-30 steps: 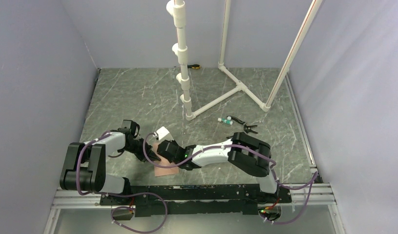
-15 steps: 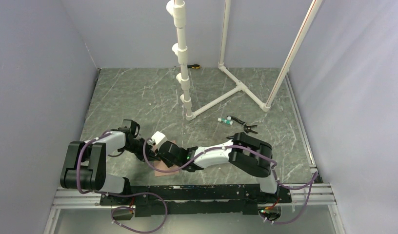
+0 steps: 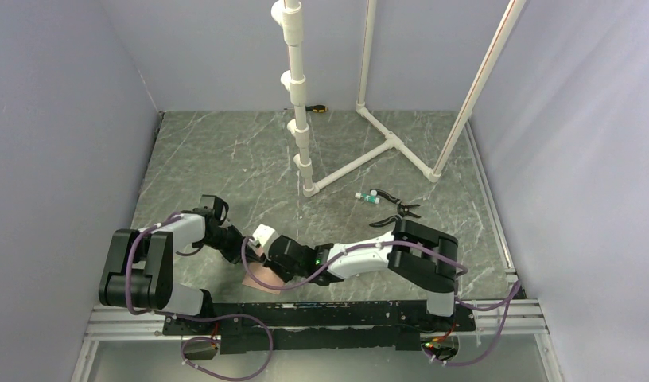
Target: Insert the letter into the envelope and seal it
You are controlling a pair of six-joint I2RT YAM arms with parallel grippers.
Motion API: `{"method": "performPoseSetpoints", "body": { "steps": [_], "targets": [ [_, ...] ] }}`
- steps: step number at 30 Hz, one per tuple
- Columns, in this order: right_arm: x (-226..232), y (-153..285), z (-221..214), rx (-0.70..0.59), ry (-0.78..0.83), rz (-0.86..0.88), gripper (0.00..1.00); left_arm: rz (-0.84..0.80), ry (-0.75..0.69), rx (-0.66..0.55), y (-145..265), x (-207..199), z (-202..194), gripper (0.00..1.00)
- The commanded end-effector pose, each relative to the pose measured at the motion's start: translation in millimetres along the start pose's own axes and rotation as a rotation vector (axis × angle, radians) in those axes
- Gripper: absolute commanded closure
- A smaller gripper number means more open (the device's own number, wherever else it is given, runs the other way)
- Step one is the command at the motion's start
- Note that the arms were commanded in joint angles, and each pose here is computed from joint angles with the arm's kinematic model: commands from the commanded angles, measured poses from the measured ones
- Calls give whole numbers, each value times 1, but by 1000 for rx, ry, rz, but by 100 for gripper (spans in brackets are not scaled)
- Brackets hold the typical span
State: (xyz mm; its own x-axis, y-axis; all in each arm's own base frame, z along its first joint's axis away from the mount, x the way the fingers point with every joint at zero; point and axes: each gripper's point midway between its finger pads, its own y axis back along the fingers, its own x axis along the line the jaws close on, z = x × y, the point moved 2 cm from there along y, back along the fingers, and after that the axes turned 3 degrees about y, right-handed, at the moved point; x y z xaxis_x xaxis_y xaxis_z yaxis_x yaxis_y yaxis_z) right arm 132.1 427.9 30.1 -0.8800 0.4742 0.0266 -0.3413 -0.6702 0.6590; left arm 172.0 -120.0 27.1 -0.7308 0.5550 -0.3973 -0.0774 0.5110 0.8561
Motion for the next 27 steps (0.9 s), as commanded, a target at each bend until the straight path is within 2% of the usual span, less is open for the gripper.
{"method": "performPoseSetpoints", "body": {
  "steps": [1,11,20,27],
  "targets": [
    [-1,24,-87,320,69,33,79,98,-22,-89,-8,19,16,98],
    [2,12,-89,336,106,-35,72,114,-15,-97,-9,24,16,98],
    [4,-5,-83,357,57,-87,72,123,-8,-90,-11,31,12,97],
    [14,4,-91,356,96,-17,70,117,-14,-89,-10,29,13,98]
  ]
}}
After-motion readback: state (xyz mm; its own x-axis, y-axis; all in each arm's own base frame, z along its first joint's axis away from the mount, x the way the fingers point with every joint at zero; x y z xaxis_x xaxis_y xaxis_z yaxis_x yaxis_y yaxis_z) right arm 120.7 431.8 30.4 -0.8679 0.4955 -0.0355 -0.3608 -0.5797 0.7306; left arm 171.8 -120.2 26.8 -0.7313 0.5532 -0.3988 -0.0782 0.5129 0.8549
